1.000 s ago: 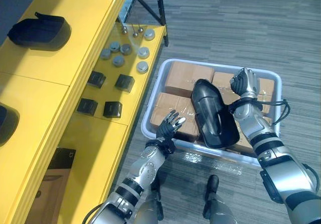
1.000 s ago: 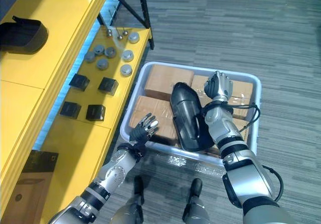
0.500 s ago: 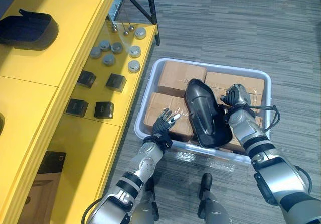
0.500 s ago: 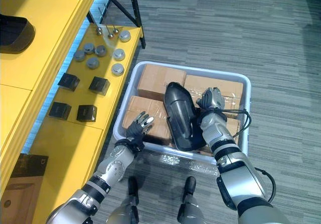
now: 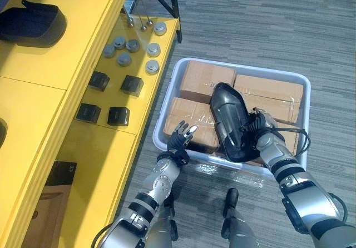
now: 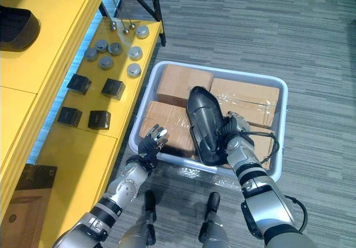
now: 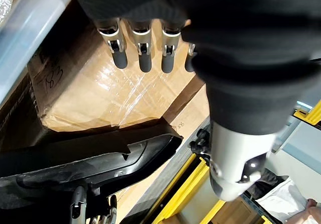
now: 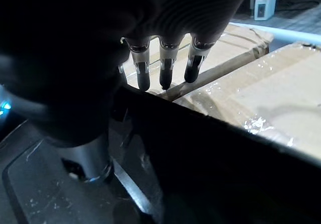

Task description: Walk over and take plastic housings, then place them on the shelf

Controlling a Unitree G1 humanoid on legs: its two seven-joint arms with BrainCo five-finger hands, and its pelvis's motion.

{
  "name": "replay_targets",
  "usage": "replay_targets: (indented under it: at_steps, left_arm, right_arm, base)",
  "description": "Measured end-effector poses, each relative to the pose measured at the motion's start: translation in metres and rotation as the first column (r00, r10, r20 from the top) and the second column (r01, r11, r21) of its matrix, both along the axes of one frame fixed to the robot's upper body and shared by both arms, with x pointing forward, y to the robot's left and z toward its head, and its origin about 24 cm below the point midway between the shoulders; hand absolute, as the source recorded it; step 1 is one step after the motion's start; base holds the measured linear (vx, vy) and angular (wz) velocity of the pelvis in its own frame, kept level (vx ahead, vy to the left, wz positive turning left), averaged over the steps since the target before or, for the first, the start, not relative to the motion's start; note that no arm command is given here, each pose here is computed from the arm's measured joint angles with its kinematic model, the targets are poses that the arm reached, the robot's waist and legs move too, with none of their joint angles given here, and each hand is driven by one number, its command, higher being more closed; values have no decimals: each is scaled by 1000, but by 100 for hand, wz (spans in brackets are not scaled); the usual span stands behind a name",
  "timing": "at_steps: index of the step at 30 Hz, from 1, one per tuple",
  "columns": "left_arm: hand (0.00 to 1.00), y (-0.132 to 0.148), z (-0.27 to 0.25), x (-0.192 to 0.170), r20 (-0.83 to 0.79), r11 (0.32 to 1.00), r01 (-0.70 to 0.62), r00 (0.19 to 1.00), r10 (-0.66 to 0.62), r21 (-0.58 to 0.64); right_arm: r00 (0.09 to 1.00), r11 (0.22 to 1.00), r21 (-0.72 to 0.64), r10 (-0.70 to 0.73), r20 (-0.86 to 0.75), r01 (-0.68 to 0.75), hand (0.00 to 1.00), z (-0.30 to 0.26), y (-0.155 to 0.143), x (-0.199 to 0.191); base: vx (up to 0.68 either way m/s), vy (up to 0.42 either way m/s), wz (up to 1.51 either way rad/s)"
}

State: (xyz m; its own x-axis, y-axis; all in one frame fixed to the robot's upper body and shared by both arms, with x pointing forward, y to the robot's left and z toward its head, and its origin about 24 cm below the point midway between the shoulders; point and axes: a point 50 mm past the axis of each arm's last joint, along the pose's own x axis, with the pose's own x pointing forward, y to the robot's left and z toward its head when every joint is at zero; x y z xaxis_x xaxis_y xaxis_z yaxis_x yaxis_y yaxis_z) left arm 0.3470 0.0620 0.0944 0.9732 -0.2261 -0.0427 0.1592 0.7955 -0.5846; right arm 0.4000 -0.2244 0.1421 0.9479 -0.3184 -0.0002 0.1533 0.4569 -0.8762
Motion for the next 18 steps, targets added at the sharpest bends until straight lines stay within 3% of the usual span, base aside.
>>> replay_targets:
  at_steps: [8,18]
  left_arm:
    - [0,7,-4,-1,-5,998,-33,999,33,-45]
    - [0,12,-6,-3,0,997,-24,1000,24,-77]
  right_arm:
    - [997,983,-172,-71,-5,69,100,5,-13,-1]
    - [983,973,-145,-171,71,180,100,3,-31,-5]
  base:
    - [0,5,2]
    - [8,10,7]
